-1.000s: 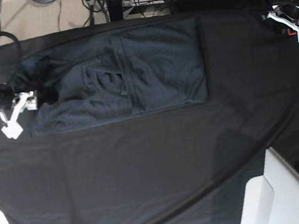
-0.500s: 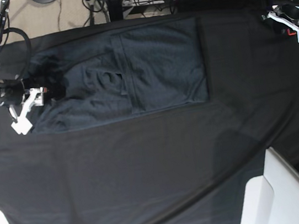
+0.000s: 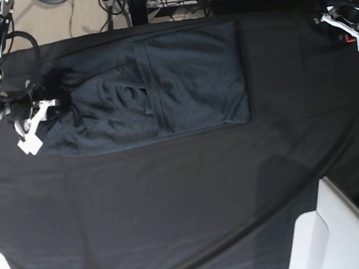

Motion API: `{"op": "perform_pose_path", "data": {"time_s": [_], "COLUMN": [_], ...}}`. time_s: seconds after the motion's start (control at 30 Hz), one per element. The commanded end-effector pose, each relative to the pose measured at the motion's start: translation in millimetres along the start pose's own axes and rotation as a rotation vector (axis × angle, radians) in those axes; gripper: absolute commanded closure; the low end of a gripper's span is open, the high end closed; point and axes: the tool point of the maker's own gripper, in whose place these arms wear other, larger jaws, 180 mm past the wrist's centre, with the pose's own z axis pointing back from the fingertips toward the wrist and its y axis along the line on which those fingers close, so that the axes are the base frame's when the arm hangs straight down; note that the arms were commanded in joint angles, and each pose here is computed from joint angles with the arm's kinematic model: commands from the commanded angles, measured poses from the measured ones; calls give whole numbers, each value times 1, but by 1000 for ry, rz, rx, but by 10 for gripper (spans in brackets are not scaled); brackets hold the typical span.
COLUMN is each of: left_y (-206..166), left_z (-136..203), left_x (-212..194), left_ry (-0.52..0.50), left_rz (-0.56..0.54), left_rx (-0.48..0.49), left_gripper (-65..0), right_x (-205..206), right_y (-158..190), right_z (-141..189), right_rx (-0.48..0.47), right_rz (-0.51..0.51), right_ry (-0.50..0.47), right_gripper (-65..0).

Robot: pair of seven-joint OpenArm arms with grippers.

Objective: Fold the T-shirt properly
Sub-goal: 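Move the right gripper to the shirt's outer end and grasp it, then fold the grasped end with the right gripper over onto the stack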

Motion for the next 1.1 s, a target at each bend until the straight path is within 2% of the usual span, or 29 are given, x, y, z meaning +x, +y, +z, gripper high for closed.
{"op": "perform_pose_path", "data": {"time_s": [0.0, 0.1, 0.17, 0.23, 0.3, 0.6, 0.73, 1.07], "left_y": [6, 6, 6, 6, 6, 6, 6, 2], "left_z": [4, 4, 4, 4, 4, 4, 4, 3], "left_x": [15, 15, 15, 15, 15, 16, 16, 16], "left_ry": [-42, -44, -44, -44, -44, -45, -45, -50], "left_rz": [-18, -18, -18, -18, -18, -19, -19, -13], "left_rx": [7, 7, 7, 7, 7, 7, 7, 2], "left_gripper": [0, 0, 0, 0, 0, 0, 0, 0], "right_x": [21, 29, 37, 37, 40, 24, 10, 0], "right_y": [2, 4, 12, 22, 31, 126, 165, 213], "right_z": [8, 12, 17, 18, 19, -14, -32, -74], "right_rx": [1, -6, -13, -19, -42, -41, -47, -133], "right_rz": [30, 54, 96, 145, 136, 134, 111, 127], "right_ry": [-45, -61, -81, -63, -63, 12, 78, 151], "right_gripper": [-8, -6, -6, -6, -6, -6, -6, -6]}}
